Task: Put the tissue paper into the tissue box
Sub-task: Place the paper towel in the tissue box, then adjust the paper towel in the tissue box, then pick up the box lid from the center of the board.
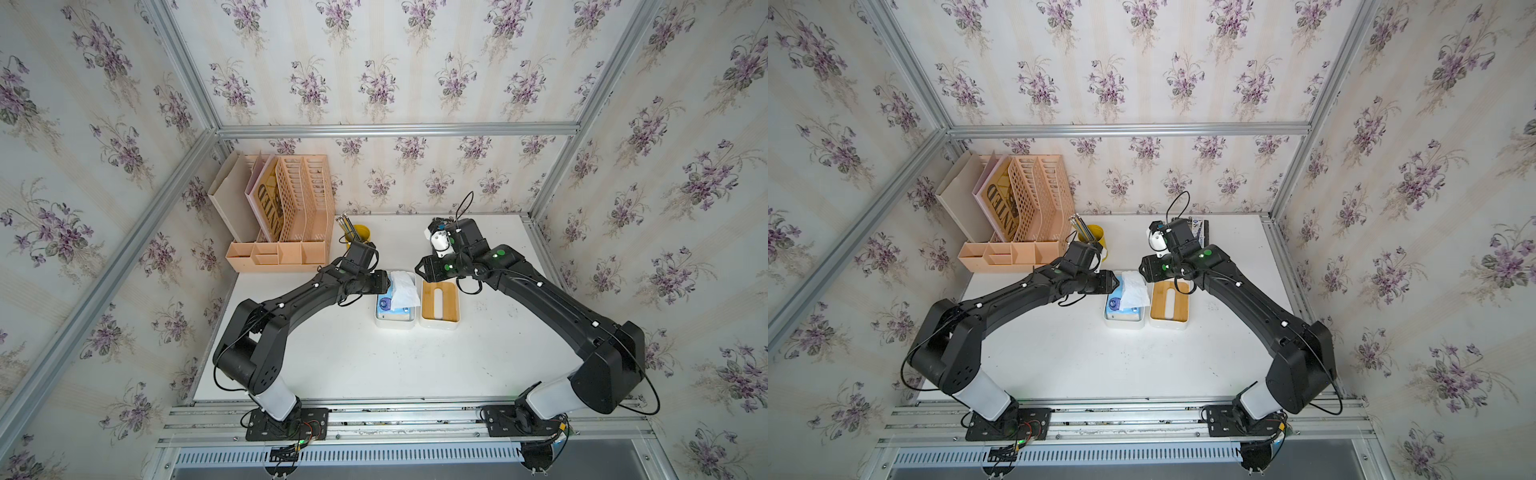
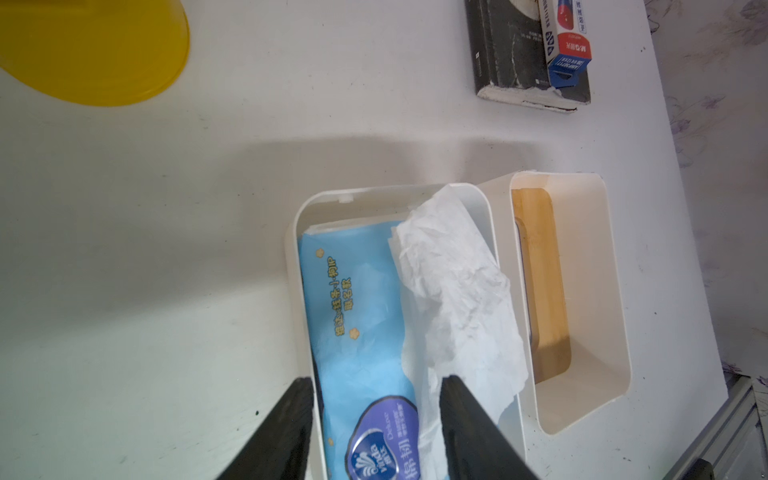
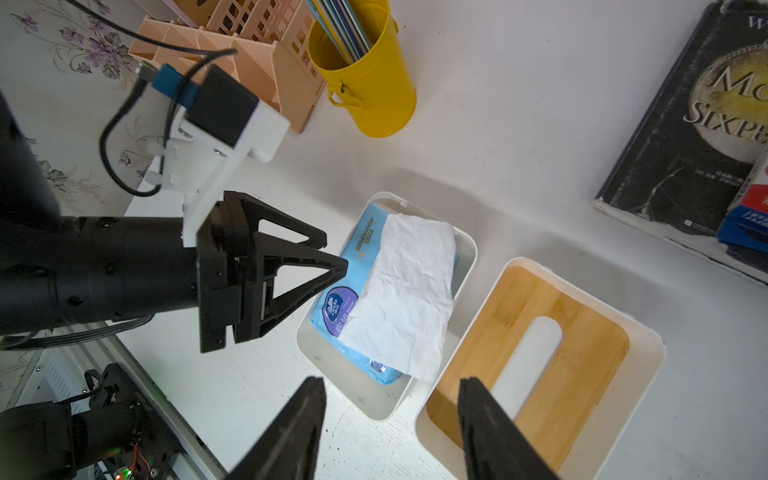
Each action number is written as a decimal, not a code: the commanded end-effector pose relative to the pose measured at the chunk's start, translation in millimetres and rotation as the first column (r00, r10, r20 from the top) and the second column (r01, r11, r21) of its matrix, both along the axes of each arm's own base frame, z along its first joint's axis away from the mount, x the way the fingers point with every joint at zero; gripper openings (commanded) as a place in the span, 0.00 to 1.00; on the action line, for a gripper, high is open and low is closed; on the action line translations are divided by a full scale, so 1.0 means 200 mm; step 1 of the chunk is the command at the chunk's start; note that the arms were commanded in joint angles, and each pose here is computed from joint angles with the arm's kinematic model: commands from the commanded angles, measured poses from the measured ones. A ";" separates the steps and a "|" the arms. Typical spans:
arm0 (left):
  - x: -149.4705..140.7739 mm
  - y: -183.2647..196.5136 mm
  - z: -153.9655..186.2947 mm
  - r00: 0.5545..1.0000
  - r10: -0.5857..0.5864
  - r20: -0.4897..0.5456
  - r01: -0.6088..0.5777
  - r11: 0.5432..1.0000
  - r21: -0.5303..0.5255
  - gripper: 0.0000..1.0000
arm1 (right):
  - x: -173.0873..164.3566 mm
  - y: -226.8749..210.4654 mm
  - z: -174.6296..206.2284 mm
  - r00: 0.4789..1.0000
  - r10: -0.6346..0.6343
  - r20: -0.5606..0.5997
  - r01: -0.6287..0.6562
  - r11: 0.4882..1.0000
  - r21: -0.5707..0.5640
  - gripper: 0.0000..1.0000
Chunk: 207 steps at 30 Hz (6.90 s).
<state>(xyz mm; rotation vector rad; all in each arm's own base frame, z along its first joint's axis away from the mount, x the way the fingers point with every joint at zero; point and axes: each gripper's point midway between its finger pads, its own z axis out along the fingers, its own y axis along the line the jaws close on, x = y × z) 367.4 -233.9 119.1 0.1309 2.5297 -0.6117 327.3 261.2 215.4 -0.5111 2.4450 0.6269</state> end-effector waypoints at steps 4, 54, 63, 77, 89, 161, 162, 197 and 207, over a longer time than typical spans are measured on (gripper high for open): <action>0.05 0.09 0.13 0.998 0.013 0.066 -0.015 0.999 0.043 0.58 | 0.00 -0.01 -0.14 0.998 -0.003 -0.059 -0.001 0.998 -0.064 0.58; 0.05 0.37 0.11 0.996 0.064 0.056 -0.065 0.998 0.024 0.58 | -0.01 0.51 -0.50 0.970 0.140 -0.197 -0.146 0.989 -0.013 0.54; 0.03 0.41 0.12 0.995 0.074 0.061 -0.076 0.996 0.035 0.58 | -0.03 0.57 -0.59 0.958 0.159 -0.237 -0.161 0.987 0.011 0.54; 0.02 0.43 0.12 0.995 0.081 0.060 -0.083 0.996 0.029 0.58 | -0.01 0.41 -0.70 0.973 0.059 -0.223 -0.093 0.985 -0.142 0.54; 0.02 0.43 0.12 0.995 0.080 0.060 -0.081 0.996 0.026 0.58 | -0.04 0.51 -0.53 0.972 0.108 -0.207 -0.115 0.993 -0.019 0.54; -0.01 0.45 0.21 0.985 0.082 0.149 -0.079 0.997 -0.025 0.58 | 0.01 -0.22 -0.90 0.955 -0.180 -0.236 0.072 0.911 -0.405 0.29; -0.01 0.45 0.21 0.985 0.082 0.153 -0.078 0.997 -0.026 0.58 | 0.01 -0.21 -0.87 0.957 -0.176 -0.232 0.074 0.916 -0.393 0.25; -0.07 0.30 0.42 0.945 -0.026 0.325 0.099 0.973 -0.209 0.58 | 0.06 -0.08 -0.22 0.991 -0.112 -0.069 0.102 0.987 -0.127 0.00; -0.16 0.09 0.66 0.873 -0.151 0.465 0.366 0.832 -0.416 0.69 | -0.11 0.21 0.48 0.989 0.147 0.010 -0.141 0.929 0.343 0.00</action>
